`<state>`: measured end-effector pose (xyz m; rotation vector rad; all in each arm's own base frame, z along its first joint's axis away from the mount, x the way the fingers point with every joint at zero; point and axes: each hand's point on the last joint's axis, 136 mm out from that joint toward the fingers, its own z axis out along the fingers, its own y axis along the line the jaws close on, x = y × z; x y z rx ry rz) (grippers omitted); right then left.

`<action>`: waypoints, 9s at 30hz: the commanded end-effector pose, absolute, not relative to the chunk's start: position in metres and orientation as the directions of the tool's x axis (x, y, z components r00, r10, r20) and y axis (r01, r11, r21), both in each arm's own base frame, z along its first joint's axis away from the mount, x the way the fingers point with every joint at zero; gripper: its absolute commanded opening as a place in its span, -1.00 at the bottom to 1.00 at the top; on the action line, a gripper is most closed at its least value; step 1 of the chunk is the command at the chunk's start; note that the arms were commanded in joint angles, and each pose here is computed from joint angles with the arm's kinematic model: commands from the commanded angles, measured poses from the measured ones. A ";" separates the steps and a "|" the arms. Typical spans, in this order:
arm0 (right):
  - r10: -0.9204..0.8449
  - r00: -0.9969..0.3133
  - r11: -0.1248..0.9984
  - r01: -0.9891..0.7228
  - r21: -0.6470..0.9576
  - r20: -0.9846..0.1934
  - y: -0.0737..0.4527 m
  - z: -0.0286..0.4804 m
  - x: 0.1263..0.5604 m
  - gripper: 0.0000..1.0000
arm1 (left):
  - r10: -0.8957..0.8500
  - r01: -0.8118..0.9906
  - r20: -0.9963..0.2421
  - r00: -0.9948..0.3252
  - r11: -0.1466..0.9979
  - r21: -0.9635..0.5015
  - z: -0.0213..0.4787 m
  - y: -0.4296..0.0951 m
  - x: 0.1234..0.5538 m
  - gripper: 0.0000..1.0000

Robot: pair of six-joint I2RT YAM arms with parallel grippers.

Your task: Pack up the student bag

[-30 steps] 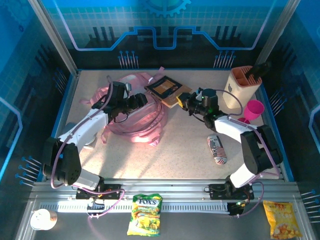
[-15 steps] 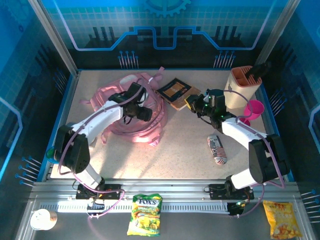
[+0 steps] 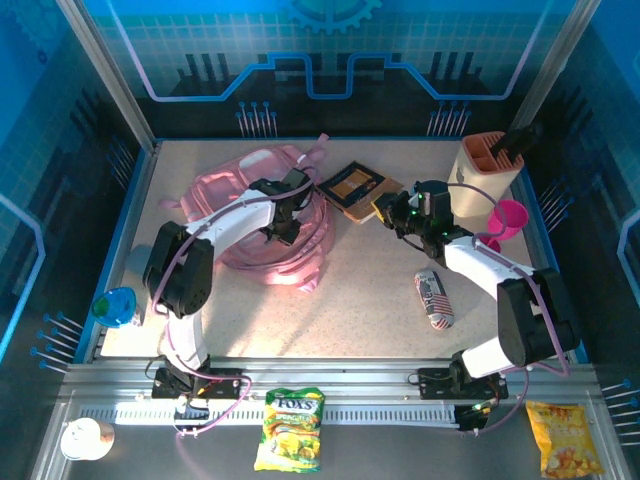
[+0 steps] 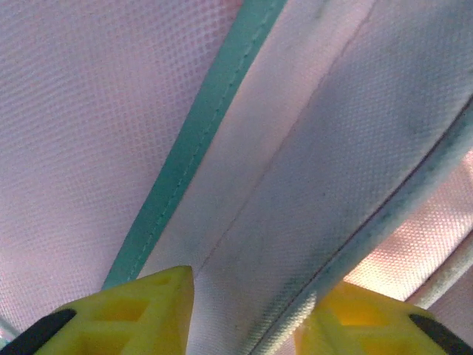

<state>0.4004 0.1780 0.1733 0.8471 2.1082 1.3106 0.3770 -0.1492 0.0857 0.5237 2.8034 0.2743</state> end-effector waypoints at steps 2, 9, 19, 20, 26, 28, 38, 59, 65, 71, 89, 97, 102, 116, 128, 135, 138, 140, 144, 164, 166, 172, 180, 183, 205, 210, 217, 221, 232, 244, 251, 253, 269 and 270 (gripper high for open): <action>0.742 -0.650 0.325 0.141 0.935 -0.160 0.169 0.203 0.404 -0.90 | 0.351 0.263 -0.280 -0.893 0.914 0.307 0.103 -0.137 0.391 -0.45; 0.759 -0.617 0.384 0.167 0.908 -0.208 0.147 0.202 0.398 -0.89 | 0.330 0.229 -0.400 -0.855 0.932 0.280 0.140 -0.141 0.398 -0.76; 0.755 -0.581 0.460 0.136 0.877 -0.305 0.123 0.211 0.380 -0.88 | 0.225 0.139 -0.619 -0.753 0.973 0.184 0.206 -0.148 0.412 -1.00; 0.752 -0.577 0.462 0.116 0.880 -0.319 0.123 0.215 0.378 -0.88 | 0.208 0.131 -0.644 -0.736 0.977 0.166 0.213 -0.150 0.414 -1.00; 0.725 -0.601 0.462 0.063 0.884 -0.336 0.136 0.218 0.365 -0.86 | 0.088 0.105 -0.762 -0.641 0.994 0.026 0.257 -0.166 0.427 -1.00; 0.711 -0.624 0.461 0.067 0.885 -0.324 0.147 0.214 0.361 -0.86 | 0.063 0.127 -0.778 -0.625 0.992 -0.022 0.265 -0.175 0.431 -1.00; 0.613 -0.744 0.398 -0.001 0.917 -0.267 0.227 0.203 0.362 -0.85 | 0.026 0.215 -0.770 -0.637 0.966 -0.146 0.275 -0.208 0.439 -1.00; 0.514 -0.828 0.342 -0.041 0.939 -0.224 0.319 0.186 0.422 -0.84 | -0.006 0.223 -0.784 -0.621 0.957 -0.184 0.297 -0.205 0.427 -1.00; 0.496 -0.855 0.355 0.040 0.934 -0.152 0.333 0.159 0.430 -0.83 | -0.039 0.216 -0.794 -0.607 0.953 -0.212 0.304 -0.206 0.428 -1.00; 0.496 -0.864 0.366 0.116 0.923 -0.088 0.355 0.128 0.453 -0.82 | -0.069 0.178 -0.790 -0.609 0.959 -0.221 0.305 -0.200 0.430 -1.00; 0.507 -0.861 0.347 0.167 0.923 -0.035 0.295 0.131 0.415 0.40 | -0.114 0.114 -0.714 -0.691 0.958 -0.263 0.264 -0.190 0.440 -1.00; 0.593 -0.791 0.470 0.192 0.862 -0.147 0.225 0.139 0.382 0.52 | -0.075 0.199 -0.624 -0.778 0.912 -0.358 0.231 -0.225 0.442 -1.00; 0.664 -0.687 0.595 0.249 0.764 -0.294 0.167 0.153 0.369 0.63 | -0.099 0.162 -0.550 -0.830 0.899 -0.407 0.207 -0.233 0.438 -0.20; 0.540 -0.722 0.741 0.165 0.651 -0.432 0.168 0.173 0.360 0.79 | -0.534 -0.325 -0.413 -0.738 0.817 -0.476 0.156 -0.104 0.384 0.21; 0.470 -0.788 0.785 0.168 0.596 -0.397 0.202 0.145 0.363 0.78 | -0.839 -0.630 -0.186 -0.512 0.514 -0.583 0.086 -0.025 0.340 0.30; 0.458 -0.807 0.792 0.180 0.583 -0.372 0.208 0.132 0.364 0.76 | -0.856 -0.655 -0.126 -0.501 0.471 -0.591 0.063 -0.026 0.349 0.23; 0.449 -0.817 0.791 0.176 0.586 -0.361 0.211 0.129 0.363 0.73 | -0.859 -0.662 -0.115 -0.498 0.463 -0.589 0.056 -0.026 0.354 0.16; 0.438 -0.829 0.796 0.178 0.579 -0.347 0.213 0.123 0.362 0.69 | -0.862 -0.665 -0.107 -0.495 0.456 -0.591 0.051 -0.026 0.357 0.11; 0.410 -0.856 0.810 0.182 0.558 -0.316 0.217 0.111 0.362 0.50 | -0.858 -0.658 -0.085 -0.507 0.449 -0.604 0.046 -0.031 0.363 -0.02; 0.279 -0.885 0.930 0.153 0.333 -0.372 0.186 0.057 0.434 -0.10 | -0.778 -0.549 -0.018 -0.629 0.460 -0.697 0.072 -0.085 0.366 -1.00; 0.273 -0.880 0.937 0.152 0.315 -0.388 0.179 0.054 0.448 -0.10 | -0.768 -0.547 -0.007 -0.640 0.462 -0.698 0.072 -0.095 0.364 -1.00; 0.215 -0.857 0.953 0.079 0.293 -0.468 0.173 0.078 0.477 -0.04 | -0.730 -0.529 0.018 -0.684 0.478 -0.701 0.072 -0.126 0.361 -1.00; 0.157 -0.801 0.972 0.020 0.236 -0.578 0.176 0.151 0.429 0.29 | -0.706 -0.516 0.038 -0.707 0.478 -0.710 0.073 -0.151 0.363 -1.00; 0.121 -0.804 0.971 -0.026 0.238 -0.583 0.196 0.156 0.400 0.29 | -0.701 -0.511 0.045 -0.711 0.473 -0.718 0.077 -0.157 0.365 -1.00; -0.208 -0.823 0.877 -0.397 0.272 -0.529 0.376 0.074 0.295 -0.17 | -0.648 -0.491 0.095 -0.756 0.465 -0.737 0.091 -0.176 0.375 -1.00; -0.191 -0.828 0.911 -0.350 0.219 -0.528 0.378 0.051 0.309 -0.26 | -0.649 -0.489 0.093 -0.755 0.462 -0.740 0.095 -0.177 0.378 -1.00; -0.139 -0.791 0.954 -0.269 0.135 -0.596 0.375 0.055 0.347 -0.31 | -0.647 -0.497 0.108 -0.755 0.457 -0.738 0.093 -0.180 0.377 -1.00; -0.113 -0.783 0.965 -0.234 0.122 -0.611 0.375 0.062 0.358 -0.30 | -0.647 -0.497 0.108 -0.755 0.457 -0.738 0.094 -0.180 0.377 -1.00; -0.049 -0.779 0.987 -0.133 0.089 -0.625 0.363 0.070 0.371 -0.52 | -0.643 -0.498 0.100 -0.759 0.475 -0.726 0.091 -0.179 0.377 -1.00; -0.051 -0.763 0.998 -0.066 -0.001 -0.645 0.324 0.068 0.368 -0.75 | -0.661 -0.499 0.062 -0.748 0.497 -0.710 0.092 -0.171 0.380 -1.00; 0.019 -0.769 0.999 0.033 -0.010 -0.639 0.274 0.064 0.350 -0.73 | -0.670 -0.504 0.056 -0.740 0.498 -0.706 0.091 -0.165 0.385 -1.00; 0.030 -0.774 0.999 0.041 -0.002 -0.633 0.267 0.061 0.346 -0.72 | -0.666 -0.498 0.054 -0.744 0.500 -0.708 0.092 -0.166 0.386 -1.00; -0.131 -0.777 0.986 -0.169 0.002 -0.616 0.325 0.070 0.347 -0.26 | -0.649 -0.476 0.055 -0.759 0.496 -0.726 0.100 -0.170 0.388 -1.00; -0.131 -0.778 0.987 -0.159 -0.009 -0.615 0.324 0.070 0.348 -0.26 | -0.649 -0.476 0.054 -0.759 0.496 -0.726 0.100 -0.170 0.389 -1.00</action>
